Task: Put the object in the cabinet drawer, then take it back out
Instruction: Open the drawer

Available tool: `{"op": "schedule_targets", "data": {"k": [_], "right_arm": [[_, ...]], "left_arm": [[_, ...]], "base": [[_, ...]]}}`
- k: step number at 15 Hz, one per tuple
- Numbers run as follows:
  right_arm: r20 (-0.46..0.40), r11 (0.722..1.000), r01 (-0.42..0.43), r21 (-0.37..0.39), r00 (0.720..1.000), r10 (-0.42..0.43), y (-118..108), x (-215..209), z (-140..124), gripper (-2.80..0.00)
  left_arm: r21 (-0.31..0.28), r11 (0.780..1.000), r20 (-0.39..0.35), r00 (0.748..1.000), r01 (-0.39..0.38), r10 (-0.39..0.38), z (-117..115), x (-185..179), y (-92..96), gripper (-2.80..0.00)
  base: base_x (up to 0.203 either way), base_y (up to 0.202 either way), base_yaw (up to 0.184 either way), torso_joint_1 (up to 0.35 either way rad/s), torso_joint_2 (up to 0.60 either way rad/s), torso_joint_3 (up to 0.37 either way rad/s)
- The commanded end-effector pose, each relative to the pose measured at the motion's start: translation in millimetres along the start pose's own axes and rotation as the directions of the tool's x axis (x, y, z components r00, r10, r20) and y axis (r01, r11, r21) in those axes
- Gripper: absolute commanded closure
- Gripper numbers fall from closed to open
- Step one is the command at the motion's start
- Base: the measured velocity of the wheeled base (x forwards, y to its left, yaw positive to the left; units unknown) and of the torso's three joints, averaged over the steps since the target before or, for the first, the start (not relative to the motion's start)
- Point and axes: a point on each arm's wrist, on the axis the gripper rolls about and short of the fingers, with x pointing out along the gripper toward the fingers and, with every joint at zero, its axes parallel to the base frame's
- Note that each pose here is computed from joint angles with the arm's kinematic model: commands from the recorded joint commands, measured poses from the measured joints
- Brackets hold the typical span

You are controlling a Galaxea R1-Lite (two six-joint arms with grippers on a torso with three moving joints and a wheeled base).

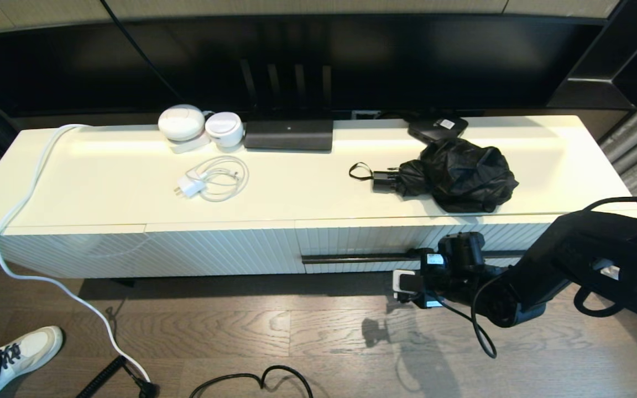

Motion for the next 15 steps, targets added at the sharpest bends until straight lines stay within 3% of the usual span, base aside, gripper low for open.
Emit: {"op": "schedule_targets", "data": {"k": [1,15], "right_arm": [[0.001,1.0,0.005,-0.006,1.0,-0.005,1,3,-1,-2.8],[-0.027,0.994,-0.113,0.002,0.993,0.113,33,-9,-7,-2.8]], "left_arm": [[0.0,1.0,-0.003,1.0,-0.002,0.002,0,0,0.0,0.0],[0.0,1.0,-0.003,1.0,-0.002,0.002,0,0,0.0,0.0]], "base": [[0.0,0.0,0.0,0.0,0.0,0.0],[0.0,0.0,0.0,0.0,0.0,0.0]]}}
